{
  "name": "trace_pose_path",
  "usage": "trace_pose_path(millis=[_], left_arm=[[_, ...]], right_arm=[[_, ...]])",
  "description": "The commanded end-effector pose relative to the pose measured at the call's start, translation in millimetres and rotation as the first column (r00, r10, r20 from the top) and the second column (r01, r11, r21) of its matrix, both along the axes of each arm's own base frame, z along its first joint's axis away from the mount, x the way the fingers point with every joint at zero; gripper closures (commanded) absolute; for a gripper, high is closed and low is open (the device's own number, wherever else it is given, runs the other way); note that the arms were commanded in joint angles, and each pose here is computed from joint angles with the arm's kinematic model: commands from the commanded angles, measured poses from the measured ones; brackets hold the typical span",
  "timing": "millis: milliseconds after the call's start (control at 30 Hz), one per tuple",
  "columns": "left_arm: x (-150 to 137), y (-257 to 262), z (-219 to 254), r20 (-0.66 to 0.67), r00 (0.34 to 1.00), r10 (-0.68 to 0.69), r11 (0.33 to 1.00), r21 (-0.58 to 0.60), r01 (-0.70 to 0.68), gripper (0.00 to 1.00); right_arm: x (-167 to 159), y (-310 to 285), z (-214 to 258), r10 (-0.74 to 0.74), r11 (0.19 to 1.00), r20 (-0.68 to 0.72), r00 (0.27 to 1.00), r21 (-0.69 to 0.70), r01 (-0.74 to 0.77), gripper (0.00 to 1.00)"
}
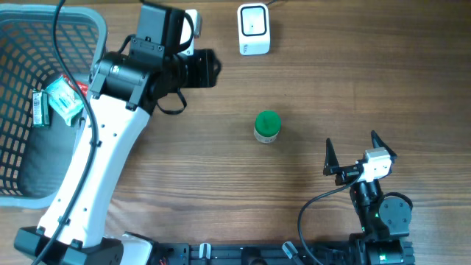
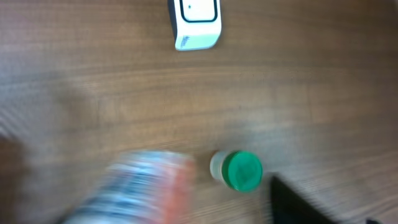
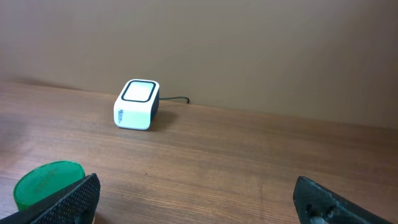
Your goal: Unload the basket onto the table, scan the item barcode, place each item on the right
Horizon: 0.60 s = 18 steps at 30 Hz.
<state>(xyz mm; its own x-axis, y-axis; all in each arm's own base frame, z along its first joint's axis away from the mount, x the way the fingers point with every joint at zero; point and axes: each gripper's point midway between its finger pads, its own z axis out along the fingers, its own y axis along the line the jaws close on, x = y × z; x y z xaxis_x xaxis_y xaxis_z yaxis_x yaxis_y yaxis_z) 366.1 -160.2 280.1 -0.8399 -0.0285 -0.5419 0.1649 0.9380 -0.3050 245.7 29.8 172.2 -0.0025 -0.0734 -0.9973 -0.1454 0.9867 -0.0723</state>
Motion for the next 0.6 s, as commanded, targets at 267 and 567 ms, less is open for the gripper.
trace_pose_path(millis=[267,567], left_arm=[[-10.3,38.7,-118.6,-0.242,0.943,0.226,0.941,0.303,-0.148,0.92],[-21.4,43.5,-204.4,-0.261,0.857,0.444,0.831,0.477,-0.286,0.38]], right_arm=[[0.1,-1.3,0.5,-0.006,1.000,0.004,1.000,-0.005,0.006,0.00],[0.1,-1.3,0.5,-0.006,1.000,0.004,1.000,-0.005,0.006,0.00]])
